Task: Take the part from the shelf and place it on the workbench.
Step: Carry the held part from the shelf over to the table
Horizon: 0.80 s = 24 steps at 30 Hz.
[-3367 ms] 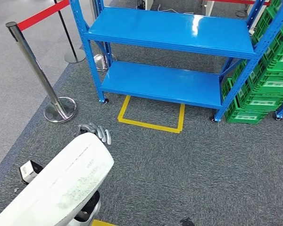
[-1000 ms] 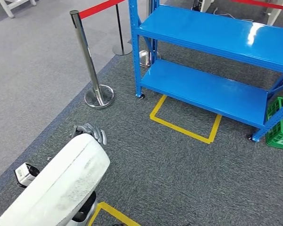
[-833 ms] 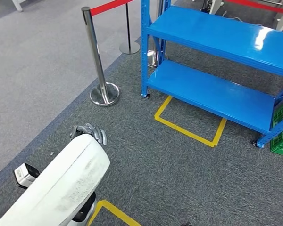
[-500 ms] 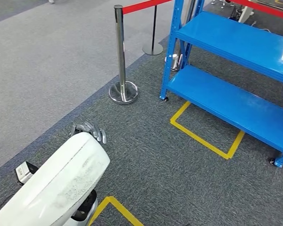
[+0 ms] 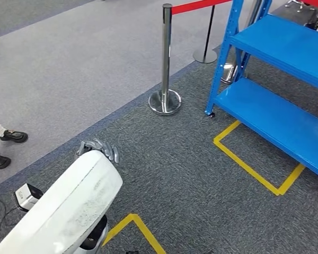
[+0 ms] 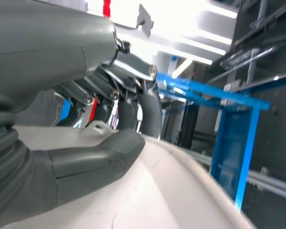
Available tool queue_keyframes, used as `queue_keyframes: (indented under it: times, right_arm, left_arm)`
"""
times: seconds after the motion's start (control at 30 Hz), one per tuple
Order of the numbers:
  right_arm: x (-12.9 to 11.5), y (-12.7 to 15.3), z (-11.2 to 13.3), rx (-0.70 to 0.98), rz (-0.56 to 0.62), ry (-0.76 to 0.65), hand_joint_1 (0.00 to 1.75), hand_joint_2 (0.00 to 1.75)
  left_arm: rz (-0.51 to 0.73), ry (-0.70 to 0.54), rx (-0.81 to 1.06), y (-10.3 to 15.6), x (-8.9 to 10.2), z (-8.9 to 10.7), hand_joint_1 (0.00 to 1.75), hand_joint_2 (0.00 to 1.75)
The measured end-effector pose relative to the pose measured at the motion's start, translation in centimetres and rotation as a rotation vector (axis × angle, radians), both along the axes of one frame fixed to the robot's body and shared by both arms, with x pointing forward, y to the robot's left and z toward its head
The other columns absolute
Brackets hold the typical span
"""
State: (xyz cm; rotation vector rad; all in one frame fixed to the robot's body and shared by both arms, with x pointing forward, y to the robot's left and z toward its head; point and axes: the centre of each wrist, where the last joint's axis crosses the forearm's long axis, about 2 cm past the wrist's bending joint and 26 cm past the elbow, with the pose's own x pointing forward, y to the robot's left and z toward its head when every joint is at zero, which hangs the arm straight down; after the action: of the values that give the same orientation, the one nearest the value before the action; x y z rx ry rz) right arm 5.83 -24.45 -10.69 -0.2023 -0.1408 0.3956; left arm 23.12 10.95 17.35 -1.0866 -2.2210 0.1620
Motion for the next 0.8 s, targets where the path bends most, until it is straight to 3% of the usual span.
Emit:
queue_keyframes:
  times: [0.8]
  right_arm:
    - [0.18,0.1,0.04,-0.009,-0.006,0.009,0.0,1.75]
  left_arm:
    - [0.003,0.0,-0.003,-0.03,-0.01,0.07,1.55,1.75]
